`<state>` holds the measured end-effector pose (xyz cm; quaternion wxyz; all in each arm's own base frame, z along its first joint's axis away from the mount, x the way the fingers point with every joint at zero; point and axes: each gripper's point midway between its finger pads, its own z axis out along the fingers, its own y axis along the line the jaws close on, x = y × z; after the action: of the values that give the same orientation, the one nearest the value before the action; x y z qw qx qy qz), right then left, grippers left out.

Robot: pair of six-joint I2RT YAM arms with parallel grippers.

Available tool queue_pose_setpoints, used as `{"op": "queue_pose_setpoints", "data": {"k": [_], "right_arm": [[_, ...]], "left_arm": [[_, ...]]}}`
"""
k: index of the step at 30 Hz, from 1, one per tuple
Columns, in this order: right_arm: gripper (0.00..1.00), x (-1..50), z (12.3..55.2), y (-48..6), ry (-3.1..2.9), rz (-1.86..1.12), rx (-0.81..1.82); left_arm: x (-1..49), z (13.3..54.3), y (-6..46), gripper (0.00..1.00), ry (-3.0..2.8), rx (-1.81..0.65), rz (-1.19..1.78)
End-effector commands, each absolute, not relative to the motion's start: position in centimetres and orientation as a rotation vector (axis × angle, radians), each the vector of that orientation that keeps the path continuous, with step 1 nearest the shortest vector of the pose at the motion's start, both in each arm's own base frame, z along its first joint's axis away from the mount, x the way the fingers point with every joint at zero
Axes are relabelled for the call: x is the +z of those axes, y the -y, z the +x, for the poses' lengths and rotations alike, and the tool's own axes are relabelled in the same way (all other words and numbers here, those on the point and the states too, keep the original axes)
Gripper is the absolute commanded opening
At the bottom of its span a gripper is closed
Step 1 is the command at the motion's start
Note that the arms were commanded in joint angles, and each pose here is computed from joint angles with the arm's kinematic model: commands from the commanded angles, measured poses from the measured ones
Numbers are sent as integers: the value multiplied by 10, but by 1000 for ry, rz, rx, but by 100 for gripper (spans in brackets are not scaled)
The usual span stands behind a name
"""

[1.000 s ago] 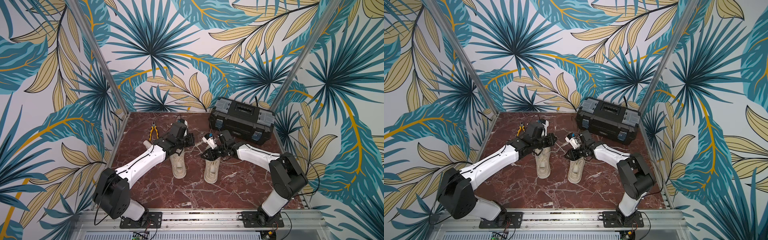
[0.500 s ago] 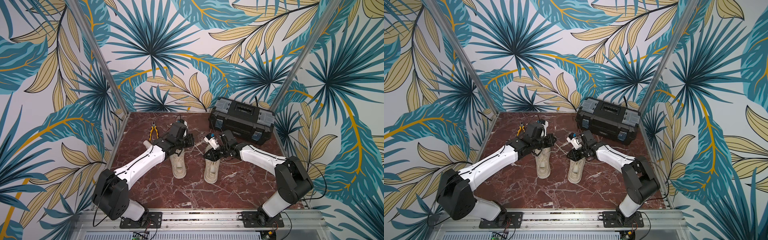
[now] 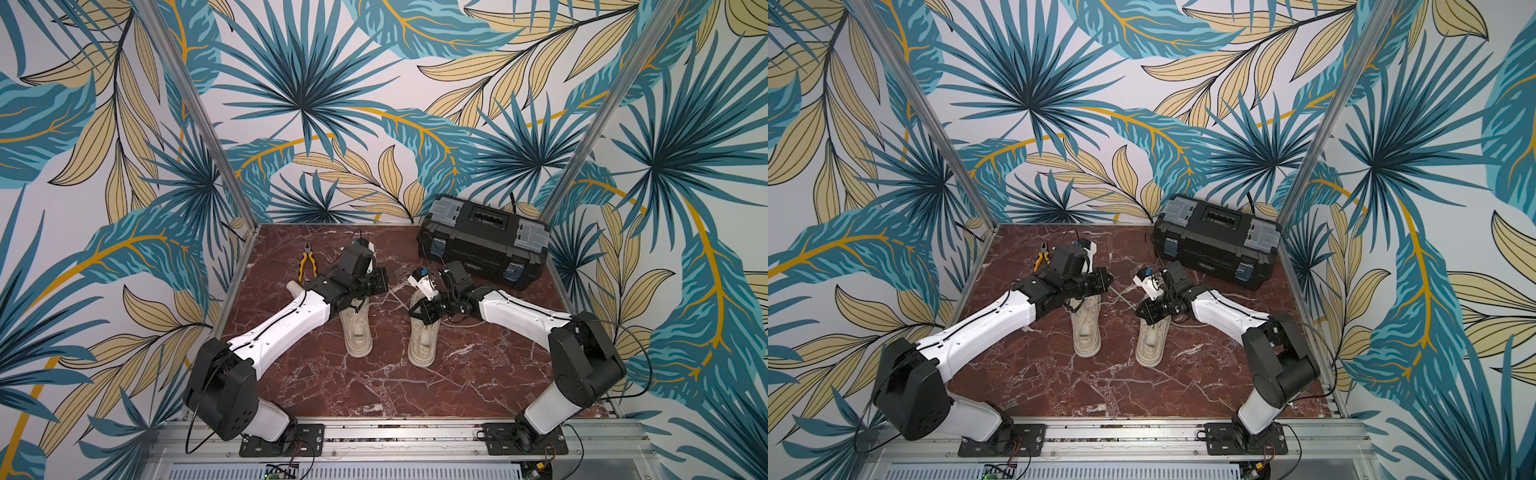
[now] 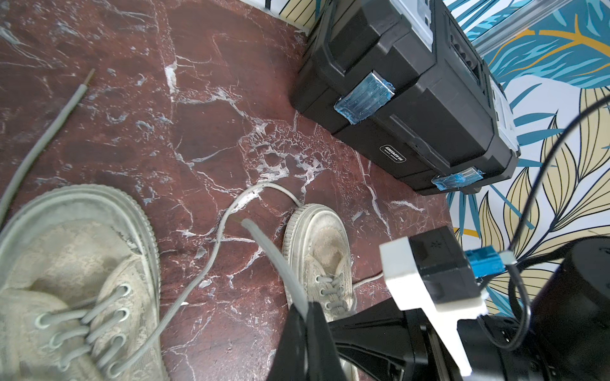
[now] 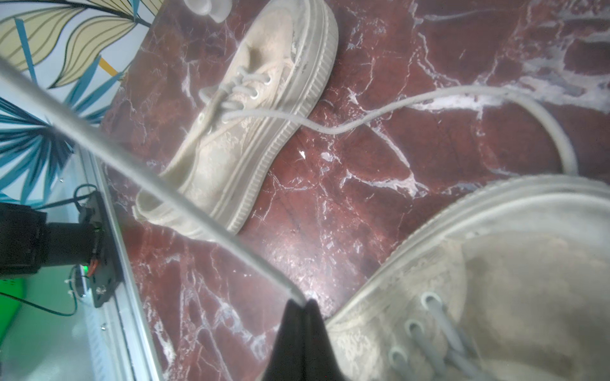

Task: Tie the shoes
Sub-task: Wrap the shoelace around the shoelace.

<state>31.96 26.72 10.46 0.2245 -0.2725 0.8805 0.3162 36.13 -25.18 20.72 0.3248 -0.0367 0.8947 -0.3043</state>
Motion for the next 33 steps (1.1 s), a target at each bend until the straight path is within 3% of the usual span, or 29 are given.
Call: {"op": "queue_pose_setpoints", "data": {"k": [1, 12, 19, 20, 21, 26, 33], "right_arm": [[0, 104, 315, -255, -2451, -729, 820], [0, 104, 312, -238, -2462, -656, 798], [0, 105, 312, -230, -2463, -631, 776], [0, 104, 311, -230, -2466, -628, 777], [0, 104, 312, -230, -2467, -628, 777], [0, 103, 311, -228, -2470, -620, 770], [0, 105, 312, -227, -2465, -616, 759]], "left_arm": [[220, 358, 251, 0, -2317, -802, -77], [150, 328, 277, 0, -2436, -788, 19], [173, 313, 267, 0, -2456, -778, 23], [177, 324, 249, 51, -2411, -628, 0], [183, 325, 244, 60, -2399, -597, 8], [196, 320, 228, 72, -2381, -534, -11], [206, 322, 255, 72, -2356, -696, 40]]}}
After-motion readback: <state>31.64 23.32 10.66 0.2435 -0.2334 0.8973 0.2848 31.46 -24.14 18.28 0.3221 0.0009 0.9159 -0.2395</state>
